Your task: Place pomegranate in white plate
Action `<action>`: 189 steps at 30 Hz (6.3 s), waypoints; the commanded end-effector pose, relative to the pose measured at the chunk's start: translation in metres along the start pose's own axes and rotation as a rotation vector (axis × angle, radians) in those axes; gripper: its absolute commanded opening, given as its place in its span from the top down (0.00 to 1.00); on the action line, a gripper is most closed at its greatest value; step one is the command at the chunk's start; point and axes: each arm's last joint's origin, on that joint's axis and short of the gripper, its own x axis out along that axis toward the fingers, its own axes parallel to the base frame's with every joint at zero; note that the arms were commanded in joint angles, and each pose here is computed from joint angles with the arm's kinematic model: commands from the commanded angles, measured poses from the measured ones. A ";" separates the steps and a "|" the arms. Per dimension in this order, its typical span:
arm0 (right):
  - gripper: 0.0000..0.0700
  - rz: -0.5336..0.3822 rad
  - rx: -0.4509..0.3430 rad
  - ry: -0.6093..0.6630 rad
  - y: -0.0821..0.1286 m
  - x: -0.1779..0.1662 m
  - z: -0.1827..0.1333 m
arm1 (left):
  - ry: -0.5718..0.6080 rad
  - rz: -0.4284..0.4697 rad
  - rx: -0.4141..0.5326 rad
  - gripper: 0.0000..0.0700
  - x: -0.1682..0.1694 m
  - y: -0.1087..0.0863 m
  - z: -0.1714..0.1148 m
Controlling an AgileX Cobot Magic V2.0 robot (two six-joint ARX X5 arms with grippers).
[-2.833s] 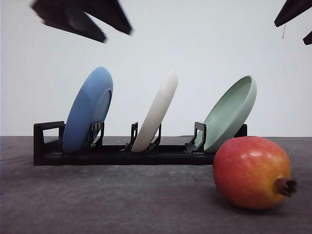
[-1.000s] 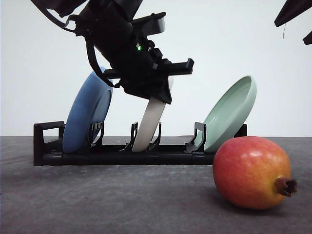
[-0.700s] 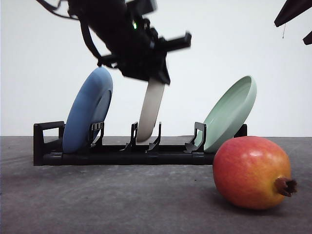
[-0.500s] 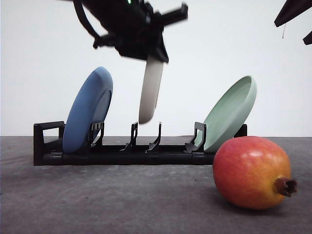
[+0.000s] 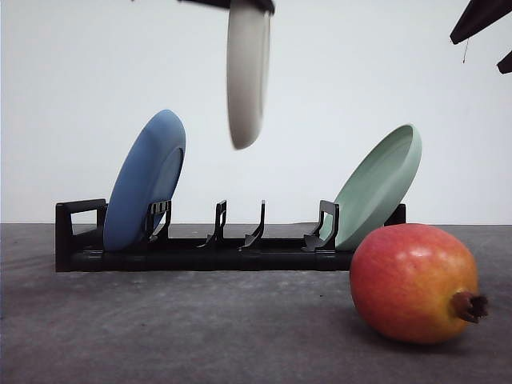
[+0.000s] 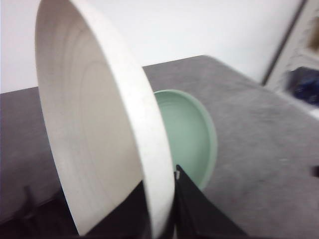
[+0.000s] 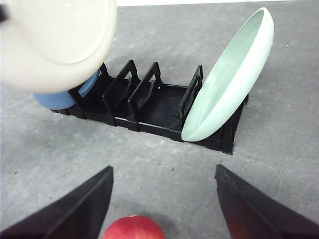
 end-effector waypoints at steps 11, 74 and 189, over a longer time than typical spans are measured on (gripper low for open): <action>0.41 0.009 -0.012 -0.019 0.002 -0.002 0.005 | 0.066 -0.013 0.052 0.99 -0.034 -0.026 -0.054; 0.41 0.007 -0.012 -0.020 0.002 -0.002 0.005 | 0.712 -0.182 0.296 0.53 -0.049 -0.006 -0.099; 0.24 0.250 -0.358 0.658 0.138 0.212 -0.044 | 0.179 0.384 -0.130 0.55 -0.127 0.119 -0.048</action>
